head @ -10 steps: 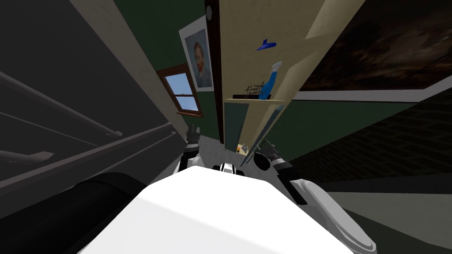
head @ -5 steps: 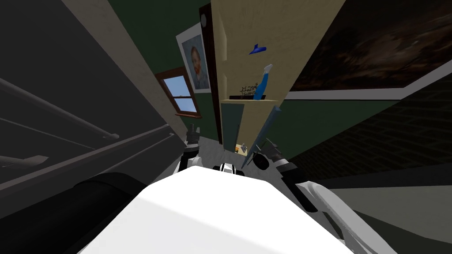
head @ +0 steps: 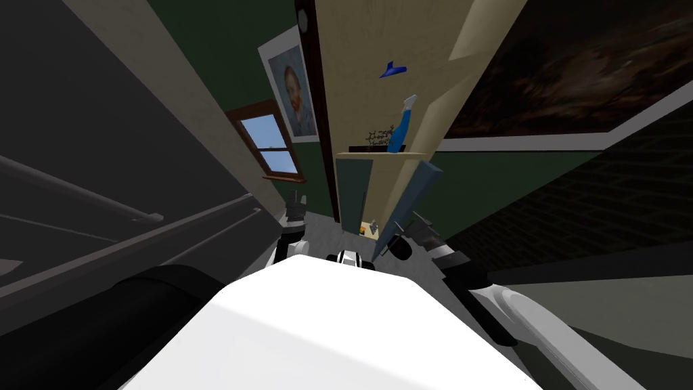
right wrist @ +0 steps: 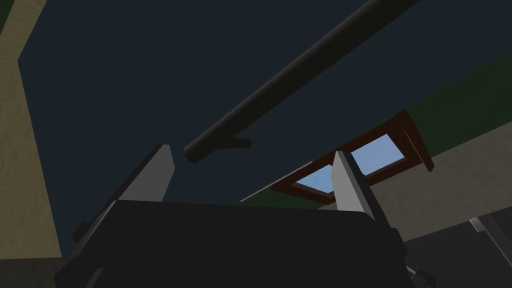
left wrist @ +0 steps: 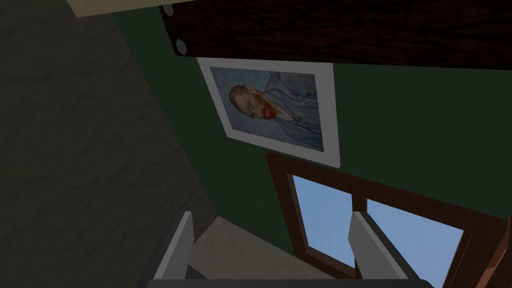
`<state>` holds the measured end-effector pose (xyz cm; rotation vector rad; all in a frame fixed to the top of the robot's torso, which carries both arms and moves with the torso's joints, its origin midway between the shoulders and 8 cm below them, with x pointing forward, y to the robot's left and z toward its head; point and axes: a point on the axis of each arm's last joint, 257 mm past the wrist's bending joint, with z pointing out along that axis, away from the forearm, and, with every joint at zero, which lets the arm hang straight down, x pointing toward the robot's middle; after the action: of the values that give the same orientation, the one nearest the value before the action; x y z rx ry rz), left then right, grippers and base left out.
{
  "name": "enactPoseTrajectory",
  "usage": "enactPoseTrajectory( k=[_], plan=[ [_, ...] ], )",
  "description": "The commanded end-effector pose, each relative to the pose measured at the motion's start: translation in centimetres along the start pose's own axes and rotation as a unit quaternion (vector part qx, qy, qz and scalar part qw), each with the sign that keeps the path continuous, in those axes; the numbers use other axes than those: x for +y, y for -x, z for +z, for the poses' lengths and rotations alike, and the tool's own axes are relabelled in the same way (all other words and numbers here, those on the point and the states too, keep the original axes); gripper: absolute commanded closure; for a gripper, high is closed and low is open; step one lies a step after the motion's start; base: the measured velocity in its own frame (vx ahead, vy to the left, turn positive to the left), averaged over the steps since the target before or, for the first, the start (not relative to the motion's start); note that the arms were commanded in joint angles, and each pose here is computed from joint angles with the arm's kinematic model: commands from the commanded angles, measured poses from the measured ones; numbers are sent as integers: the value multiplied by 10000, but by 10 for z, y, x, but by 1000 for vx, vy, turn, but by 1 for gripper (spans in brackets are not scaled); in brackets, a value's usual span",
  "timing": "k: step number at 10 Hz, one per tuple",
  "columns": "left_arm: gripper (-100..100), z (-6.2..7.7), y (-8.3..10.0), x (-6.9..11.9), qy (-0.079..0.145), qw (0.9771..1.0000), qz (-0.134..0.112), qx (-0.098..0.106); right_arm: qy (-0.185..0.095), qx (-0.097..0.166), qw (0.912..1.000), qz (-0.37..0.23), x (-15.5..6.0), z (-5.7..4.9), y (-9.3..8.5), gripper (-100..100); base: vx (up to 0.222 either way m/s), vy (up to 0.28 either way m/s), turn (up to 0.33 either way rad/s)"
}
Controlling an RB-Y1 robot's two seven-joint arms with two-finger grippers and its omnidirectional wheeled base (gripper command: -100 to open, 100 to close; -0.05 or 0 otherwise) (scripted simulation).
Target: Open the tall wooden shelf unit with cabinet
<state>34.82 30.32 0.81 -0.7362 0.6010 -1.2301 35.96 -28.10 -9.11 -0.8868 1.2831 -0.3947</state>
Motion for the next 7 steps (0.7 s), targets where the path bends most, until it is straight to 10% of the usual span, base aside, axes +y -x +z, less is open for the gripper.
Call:
enactPoseTrajectory(
  k=[1,2,7],
  plan=[
    [0,0,0,0,0,10000,0,0,28,-33,10000,5,-2,-2,4,-100,18,11,-28],
    [0,0,0,0,-1,10000,0,0,35,-30,10000,15,-2,-2,4,0,0,0,0],
    [0,0,0,0,0,10000,0,0,34,-26,10000,16,-2,-2,4,0,0,0,0]
  ],
)
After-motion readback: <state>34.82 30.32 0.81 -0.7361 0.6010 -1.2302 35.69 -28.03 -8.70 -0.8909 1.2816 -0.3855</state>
